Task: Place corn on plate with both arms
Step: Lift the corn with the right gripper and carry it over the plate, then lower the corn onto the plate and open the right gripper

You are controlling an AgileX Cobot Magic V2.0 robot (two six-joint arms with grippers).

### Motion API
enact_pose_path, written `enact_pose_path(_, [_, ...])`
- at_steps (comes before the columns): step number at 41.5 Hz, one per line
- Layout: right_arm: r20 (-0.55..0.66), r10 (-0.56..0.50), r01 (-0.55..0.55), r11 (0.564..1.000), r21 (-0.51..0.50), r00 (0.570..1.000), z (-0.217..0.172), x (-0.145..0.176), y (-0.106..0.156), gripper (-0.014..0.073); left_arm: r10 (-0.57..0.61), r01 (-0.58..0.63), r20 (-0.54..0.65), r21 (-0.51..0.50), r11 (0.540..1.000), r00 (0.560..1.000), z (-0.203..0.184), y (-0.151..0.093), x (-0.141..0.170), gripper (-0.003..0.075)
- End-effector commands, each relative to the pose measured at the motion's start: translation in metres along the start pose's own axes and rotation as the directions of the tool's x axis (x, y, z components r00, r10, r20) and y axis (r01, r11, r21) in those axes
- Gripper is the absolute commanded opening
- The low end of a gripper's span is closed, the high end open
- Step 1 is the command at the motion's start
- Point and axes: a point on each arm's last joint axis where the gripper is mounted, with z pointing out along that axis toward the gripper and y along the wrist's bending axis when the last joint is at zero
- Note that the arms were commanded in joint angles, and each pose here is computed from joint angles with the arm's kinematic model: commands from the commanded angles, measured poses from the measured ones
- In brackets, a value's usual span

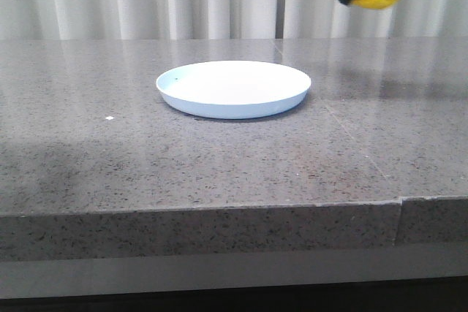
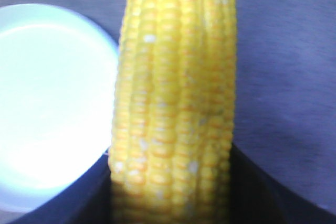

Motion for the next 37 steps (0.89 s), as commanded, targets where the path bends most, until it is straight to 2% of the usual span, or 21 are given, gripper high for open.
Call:
enact_pose_path(1, [0.112,-0.023,0.032,0.996,-0.083,0.993,-0.033,-0.008,0.029,0.0280,-0.004,0.005,0.101,-0.006,1.000,0.995,-0.009,0.000,-0.012,0.0502])
enact_pose_path(9, [0.106,0.015,0.003,0.986,-0.168,0.994,-0.012,0.003,0.067,0.0280,-0.004,0.005,0.101,-0.006,1.000,0.995,-0.009,0.000,-0.012,0.0501])
enact_pose_path(22, [0.067,0.060,-0.045,0.976,-0.212,0.996,0.041,0.012,0.090,0.0283,-0.004,0.005,0.096,-0.005,1.000,0.995,-0.007,0.000,-0.012,0.0501])
enact_pose_path(24, [0.066,0.066,-0.050,0.975,-0.216,0.996,0.047,0.012,0.091,0.0305,-0.004,0.005,0.096,-0.005,1.000,0.995,-0.007,0.000,-0.012,0.0501])
enact_pose_path(32, [0.052,0.075,-0.062,0.974,-0.219,0.996,0.057,0.013,0.091,0.0541,-0.004,0.005,0.096,-0.005,1.000,0.995,-0.007,0.000,-0.012,0.0501])
enact_pose_path(37, [0.072,0.067,-0.050,0.976,-0.211,0.995,0.053,0.011,0.090,0.0574,-0.004,0.005,0.096,-0.005,1.000,0.995,-0.007,0.000,-0.012,0.0501])
